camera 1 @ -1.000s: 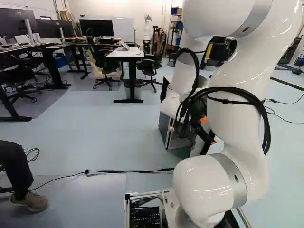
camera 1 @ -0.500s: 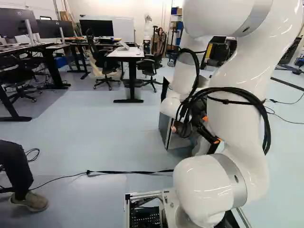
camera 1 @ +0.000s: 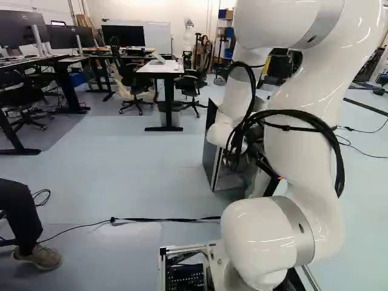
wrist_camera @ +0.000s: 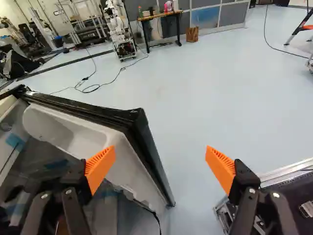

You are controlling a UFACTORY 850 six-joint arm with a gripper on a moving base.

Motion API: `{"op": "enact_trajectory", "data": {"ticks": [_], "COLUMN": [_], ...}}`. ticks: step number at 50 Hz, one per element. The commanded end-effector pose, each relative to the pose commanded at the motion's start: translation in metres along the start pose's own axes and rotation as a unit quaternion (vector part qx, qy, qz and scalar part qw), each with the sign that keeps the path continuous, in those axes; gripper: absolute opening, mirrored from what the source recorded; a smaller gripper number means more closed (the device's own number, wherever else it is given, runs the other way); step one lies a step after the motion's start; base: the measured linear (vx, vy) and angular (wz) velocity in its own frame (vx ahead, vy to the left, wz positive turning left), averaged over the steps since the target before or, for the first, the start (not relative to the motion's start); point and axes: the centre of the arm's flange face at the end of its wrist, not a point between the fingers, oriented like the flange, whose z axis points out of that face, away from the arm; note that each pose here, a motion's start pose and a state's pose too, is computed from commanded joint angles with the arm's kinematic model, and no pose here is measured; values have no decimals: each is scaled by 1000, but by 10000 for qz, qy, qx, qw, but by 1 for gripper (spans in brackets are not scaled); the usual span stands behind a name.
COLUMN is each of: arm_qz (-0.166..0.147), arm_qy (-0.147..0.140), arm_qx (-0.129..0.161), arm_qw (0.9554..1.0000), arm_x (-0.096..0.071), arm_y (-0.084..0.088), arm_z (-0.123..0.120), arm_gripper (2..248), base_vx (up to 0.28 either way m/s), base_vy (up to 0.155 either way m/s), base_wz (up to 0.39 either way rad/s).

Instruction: Open the fridge door

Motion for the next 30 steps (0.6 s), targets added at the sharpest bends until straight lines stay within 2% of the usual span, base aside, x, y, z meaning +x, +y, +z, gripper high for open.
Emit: {"op": "enact_trajectory", "data": {"ticks": [15, 30], "arm_qz": [301, 611], "arm_qy": [52, 118], "arm_qx": [-302, -611], "arm_qw": [9991, 9962], "arm_x": [9, 20], "arm_y": [-23, -44], "arm_z": [25, 55], "arm_gripper": [247, 247], "base_vx": [0, 0], "base_vy": [0, 0], "base_wz": [0, 0]}}
